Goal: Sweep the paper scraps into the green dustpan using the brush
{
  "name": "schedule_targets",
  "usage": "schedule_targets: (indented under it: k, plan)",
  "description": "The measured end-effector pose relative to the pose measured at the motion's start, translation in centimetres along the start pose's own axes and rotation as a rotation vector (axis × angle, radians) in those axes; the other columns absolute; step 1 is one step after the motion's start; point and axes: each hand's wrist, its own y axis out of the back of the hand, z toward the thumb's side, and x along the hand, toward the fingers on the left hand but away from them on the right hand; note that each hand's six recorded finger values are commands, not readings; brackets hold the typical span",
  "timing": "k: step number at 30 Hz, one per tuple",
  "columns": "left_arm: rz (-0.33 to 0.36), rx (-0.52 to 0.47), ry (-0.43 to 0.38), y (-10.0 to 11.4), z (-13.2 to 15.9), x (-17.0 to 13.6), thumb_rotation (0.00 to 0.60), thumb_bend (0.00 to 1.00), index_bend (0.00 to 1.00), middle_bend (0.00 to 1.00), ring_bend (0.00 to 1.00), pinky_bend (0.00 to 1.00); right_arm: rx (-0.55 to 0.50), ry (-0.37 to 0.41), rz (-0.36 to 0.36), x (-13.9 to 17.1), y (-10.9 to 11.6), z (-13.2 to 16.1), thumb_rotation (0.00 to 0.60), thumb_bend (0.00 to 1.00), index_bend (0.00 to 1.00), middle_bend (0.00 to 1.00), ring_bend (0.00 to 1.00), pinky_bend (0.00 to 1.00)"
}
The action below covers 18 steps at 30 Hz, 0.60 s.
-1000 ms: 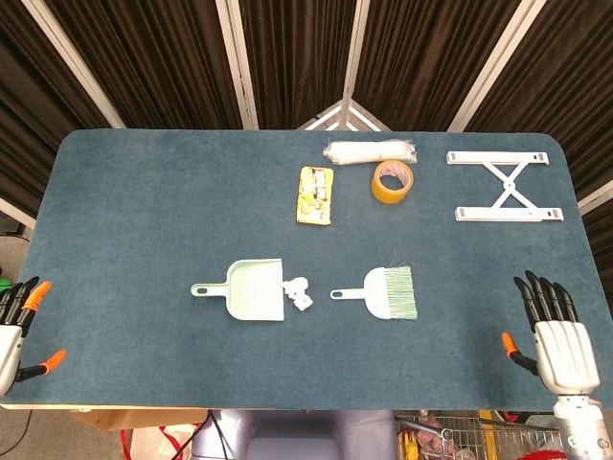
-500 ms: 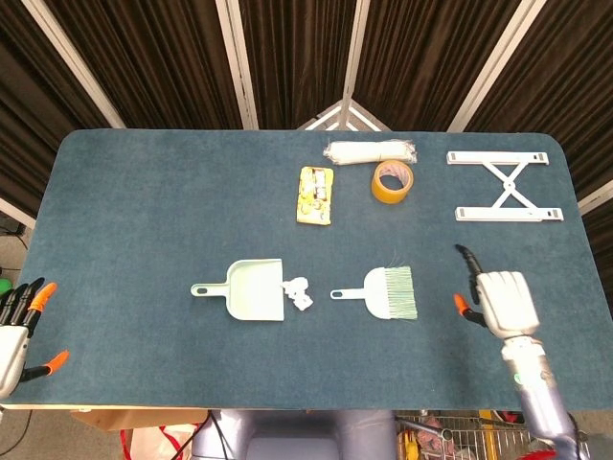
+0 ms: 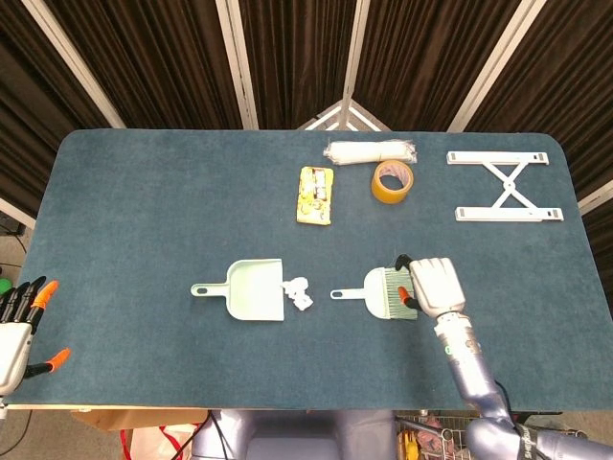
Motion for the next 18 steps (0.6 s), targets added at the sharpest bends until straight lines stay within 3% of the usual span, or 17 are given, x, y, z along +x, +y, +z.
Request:
schedule_targets:
  k: [18]
  plan:
    - [-0.021,0.003,0.006,-0.3,-0.1,0.4,0.6,0.0,0.0,0.0,0.0,0.0,0.039,0.02,0.099,-1.7,-6.0,4.7,0.6,0.36,0.44,0.84,0.91,0.78]
